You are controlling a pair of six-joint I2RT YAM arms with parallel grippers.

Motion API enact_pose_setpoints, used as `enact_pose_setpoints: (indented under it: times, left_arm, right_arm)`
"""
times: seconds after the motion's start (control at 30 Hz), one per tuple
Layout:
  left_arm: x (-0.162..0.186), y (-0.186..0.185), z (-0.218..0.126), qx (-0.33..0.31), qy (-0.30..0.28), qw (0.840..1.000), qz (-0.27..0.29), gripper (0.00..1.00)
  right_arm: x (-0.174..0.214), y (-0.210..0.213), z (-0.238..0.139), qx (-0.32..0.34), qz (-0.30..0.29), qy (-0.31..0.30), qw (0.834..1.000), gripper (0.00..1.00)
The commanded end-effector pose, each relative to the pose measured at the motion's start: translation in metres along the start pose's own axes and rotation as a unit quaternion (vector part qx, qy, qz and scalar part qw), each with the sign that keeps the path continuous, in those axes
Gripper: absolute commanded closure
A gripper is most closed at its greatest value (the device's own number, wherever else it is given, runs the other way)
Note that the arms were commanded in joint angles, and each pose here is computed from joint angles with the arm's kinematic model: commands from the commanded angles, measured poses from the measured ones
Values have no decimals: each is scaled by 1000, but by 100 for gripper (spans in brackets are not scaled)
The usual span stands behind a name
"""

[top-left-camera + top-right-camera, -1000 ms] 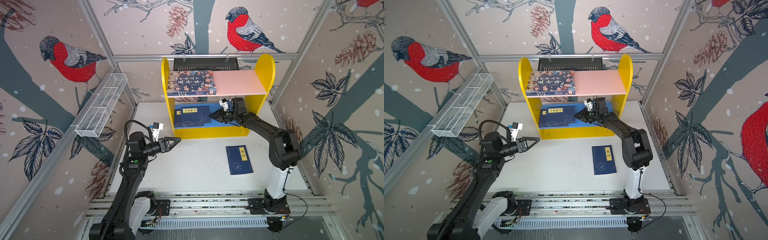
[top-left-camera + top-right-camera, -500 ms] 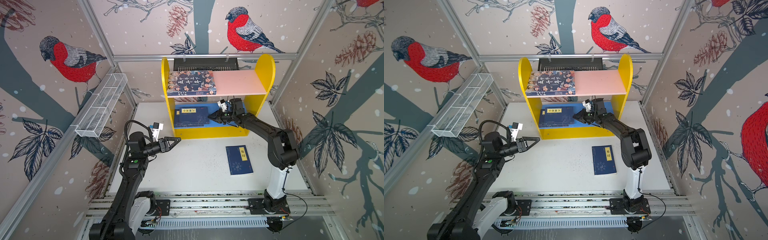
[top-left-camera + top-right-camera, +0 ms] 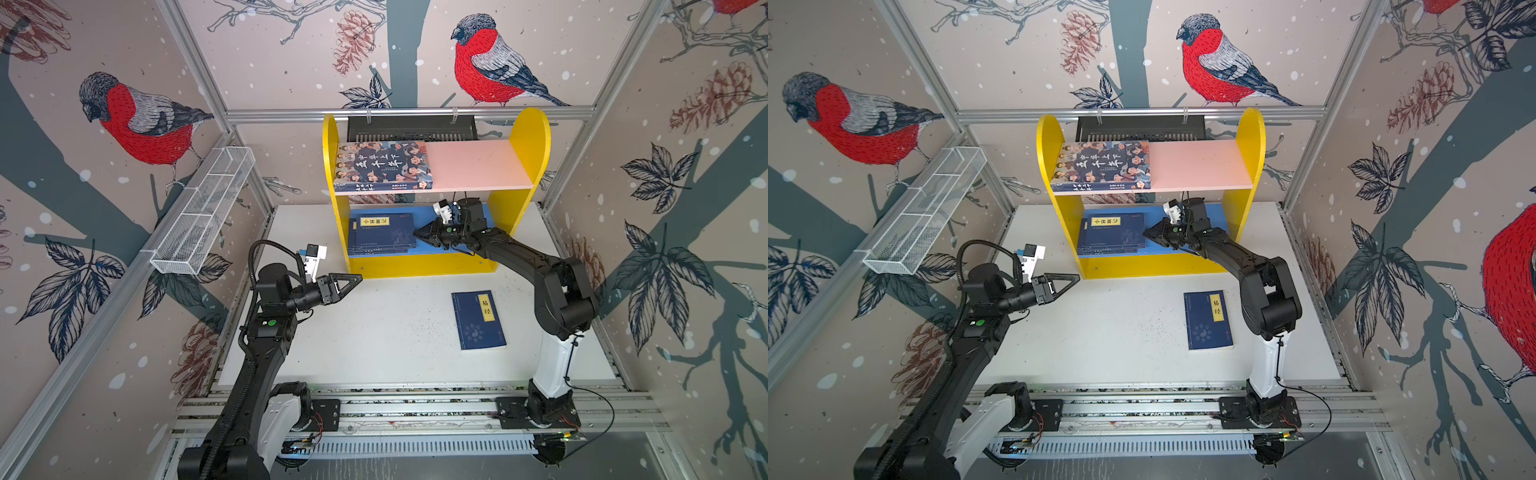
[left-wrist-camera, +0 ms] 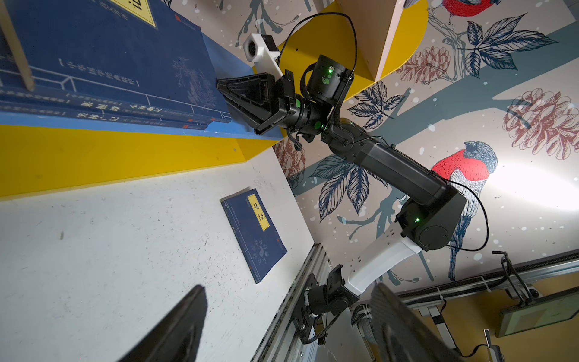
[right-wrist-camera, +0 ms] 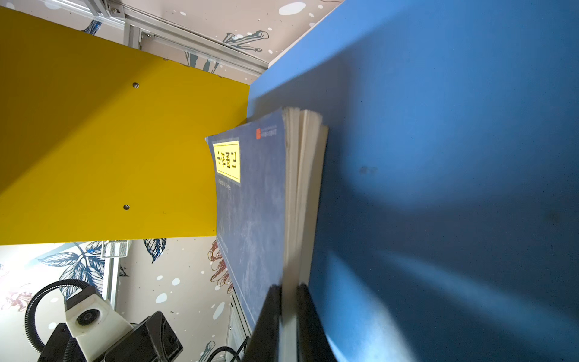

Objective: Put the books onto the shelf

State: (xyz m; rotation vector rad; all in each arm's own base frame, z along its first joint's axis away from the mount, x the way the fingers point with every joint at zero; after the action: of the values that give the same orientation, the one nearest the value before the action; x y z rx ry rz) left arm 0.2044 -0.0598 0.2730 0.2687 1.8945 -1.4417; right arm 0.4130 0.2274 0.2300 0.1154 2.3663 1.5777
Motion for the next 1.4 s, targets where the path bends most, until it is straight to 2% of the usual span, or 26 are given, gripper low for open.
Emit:
enact_pose_setpoints:
  times: [0.0,0.17,0.67,1.37]
  left_arm:
    - [-2,-4,0,12,-2,1000,22,17]
    - [-2,-3,0,-4,-5,1000,28,18]
    - [-5,6,-3,-114,-18,992,57,18]
    - [-5,0,-1,-96,-18,994,57,18]
  right_arm:
    - [-2,5,2,-10,-9,-12,1000,88]
    - [-1,5,4,-12,-6,-12,1000,89]
    - [3,6,11,-12,0,-13,1000,90]
    - [5,12,16,-16,-2,-14,1000,90]
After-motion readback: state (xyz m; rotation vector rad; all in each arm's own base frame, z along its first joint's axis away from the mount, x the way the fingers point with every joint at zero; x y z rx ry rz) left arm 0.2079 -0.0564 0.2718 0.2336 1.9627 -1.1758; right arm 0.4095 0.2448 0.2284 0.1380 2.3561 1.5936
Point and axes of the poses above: each gripper's point midway between its finger pads, its own z axis out along the fingers, its own y axis along the line the jaws close on, x = y × z, the point moved 10 cm from there along -z, back along the fingers, and after that the axes turned 7 degrees about z, right-handed, at the moved point
